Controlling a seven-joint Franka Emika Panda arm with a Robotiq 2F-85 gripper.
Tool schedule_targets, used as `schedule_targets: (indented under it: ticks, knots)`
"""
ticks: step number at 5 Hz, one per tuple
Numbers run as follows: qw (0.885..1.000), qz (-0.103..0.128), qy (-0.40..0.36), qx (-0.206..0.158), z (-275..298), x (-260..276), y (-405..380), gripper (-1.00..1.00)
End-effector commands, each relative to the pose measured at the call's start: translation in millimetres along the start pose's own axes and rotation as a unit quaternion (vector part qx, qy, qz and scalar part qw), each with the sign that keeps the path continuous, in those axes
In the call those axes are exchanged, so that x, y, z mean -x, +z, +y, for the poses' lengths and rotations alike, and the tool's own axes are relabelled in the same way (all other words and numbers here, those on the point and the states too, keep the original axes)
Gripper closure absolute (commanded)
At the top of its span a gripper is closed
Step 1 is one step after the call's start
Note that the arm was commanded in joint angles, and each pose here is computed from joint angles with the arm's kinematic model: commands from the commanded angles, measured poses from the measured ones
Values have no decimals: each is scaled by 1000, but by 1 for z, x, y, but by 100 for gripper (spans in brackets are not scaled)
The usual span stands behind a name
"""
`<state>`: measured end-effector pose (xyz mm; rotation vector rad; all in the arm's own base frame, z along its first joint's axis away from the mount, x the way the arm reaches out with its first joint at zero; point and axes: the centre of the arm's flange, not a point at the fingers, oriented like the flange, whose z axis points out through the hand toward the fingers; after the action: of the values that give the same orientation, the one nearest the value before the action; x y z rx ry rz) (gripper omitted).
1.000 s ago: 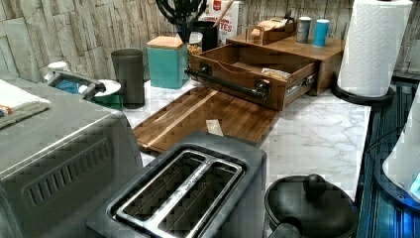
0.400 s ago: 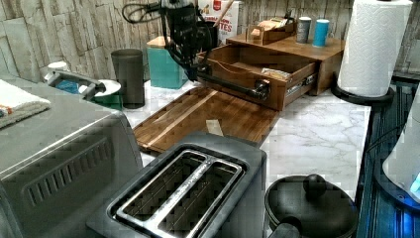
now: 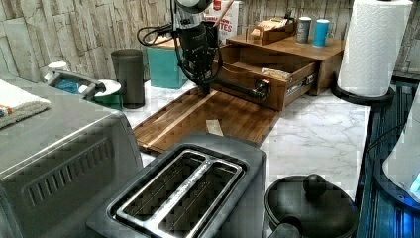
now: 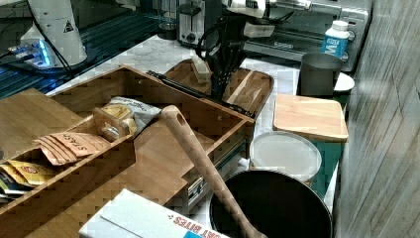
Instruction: Close the drawer.
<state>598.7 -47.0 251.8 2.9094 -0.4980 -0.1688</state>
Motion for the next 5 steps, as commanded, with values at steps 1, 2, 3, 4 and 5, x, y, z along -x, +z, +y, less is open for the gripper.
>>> schedule_targets:
  ticks: [1, 2, 3, 4, 5]
  knots:
    - [998, 46, -30, -4, 68, -24, -53, 100]
    - [998, 35, -42, -20, 115, -24, -37, 100]
    - [997, 56, -48, 0, 163, -12, -29, 100]
    - [998, 43, -47, -8, 222, -10, -23, 100]
    - [997, 53, -56, -3, 294, -25, -33, 100]
